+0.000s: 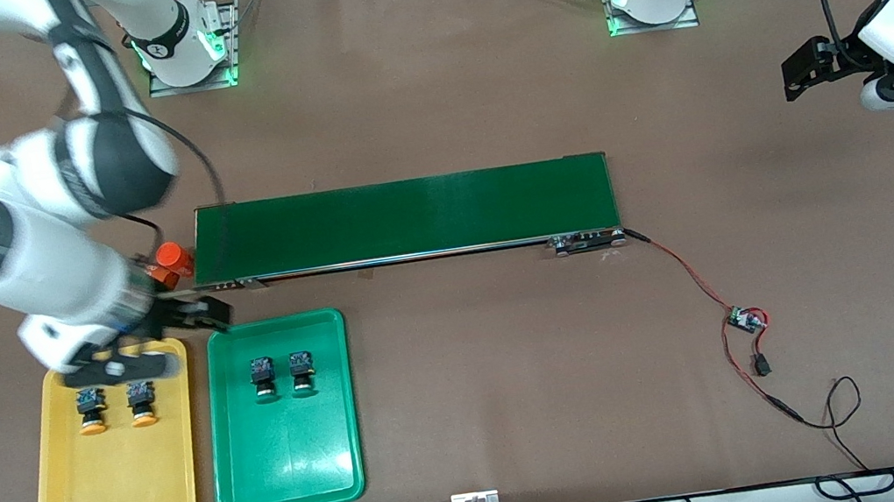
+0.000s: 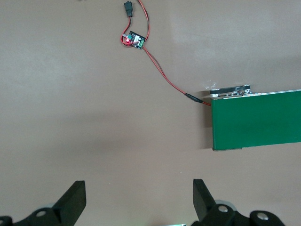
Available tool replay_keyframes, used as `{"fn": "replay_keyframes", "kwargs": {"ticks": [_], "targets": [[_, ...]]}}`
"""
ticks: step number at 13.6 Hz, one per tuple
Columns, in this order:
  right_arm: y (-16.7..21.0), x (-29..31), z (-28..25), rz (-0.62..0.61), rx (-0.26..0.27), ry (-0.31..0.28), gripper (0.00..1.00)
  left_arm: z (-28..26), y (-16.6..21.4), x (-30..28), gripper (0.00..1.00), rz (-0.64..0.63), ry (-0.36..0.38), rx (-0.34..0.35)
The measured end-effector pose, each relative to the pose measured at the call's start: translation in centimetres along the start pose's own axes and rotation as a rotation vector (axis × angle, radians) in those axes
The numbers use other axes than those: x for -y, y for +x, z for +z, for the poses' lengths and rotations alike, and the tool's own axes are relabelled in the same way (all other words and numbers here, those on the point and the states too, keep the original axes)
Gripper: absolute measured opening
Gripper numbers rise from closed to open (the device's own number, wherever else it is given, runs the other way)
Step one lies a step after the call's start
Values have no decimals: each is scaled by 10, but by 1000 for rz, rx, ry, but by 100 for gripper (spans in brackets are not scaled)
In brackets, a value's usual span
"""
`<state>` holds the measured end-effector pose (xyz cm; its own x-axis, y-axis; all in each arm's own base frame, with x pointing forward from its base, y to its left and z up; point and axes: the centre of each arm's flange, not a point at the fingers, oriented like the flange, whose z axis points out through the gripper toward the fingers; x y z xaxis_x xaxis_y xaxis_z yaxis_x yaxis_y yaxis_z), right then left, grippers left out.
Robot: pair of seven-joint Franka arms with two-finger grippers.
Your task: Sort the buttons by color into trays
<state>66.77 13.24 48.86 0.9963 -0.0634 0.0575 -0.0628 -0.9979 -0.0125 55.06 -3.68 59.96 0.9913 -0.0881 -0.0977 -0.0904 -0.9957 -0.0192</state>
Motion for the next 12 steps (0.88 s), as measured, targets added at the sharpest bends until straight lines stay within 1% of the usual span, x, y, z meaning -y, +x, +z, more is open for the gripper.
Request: {"fn": "replay_keyframes", "kwargs": {"ticks": [2, 5, 6, 8, 10, 11, 12], "targets": [[-3, -59, -42, 56, -15, -4, 100, 0, 0, 1, 100, -1, 0, 0], [-8, -149, -79, 40, -39, -5, 100, -3, 0, 4, 100, -6, 13, -5], [-13, -172, -86, 37, -32, -6, 100, -4, 0, 4, 100, -6, 15, -8], [-25, -204, -96, 8, 7, -2, 100, -5, 0, 3, 100, -4, 15, -11], [-39, -208, -103, -13, 66, 6, 100, -5, 0, 3, 100, -3, 15, -11], [-43, -206, -105, -16, 82, 8, 100, -6, 0, 3, 100, -3, 15, -12], [-45, -204, -107, -18, 85, 6, 100, -6, 0, 2, 100, -2, 15, -12]]}}
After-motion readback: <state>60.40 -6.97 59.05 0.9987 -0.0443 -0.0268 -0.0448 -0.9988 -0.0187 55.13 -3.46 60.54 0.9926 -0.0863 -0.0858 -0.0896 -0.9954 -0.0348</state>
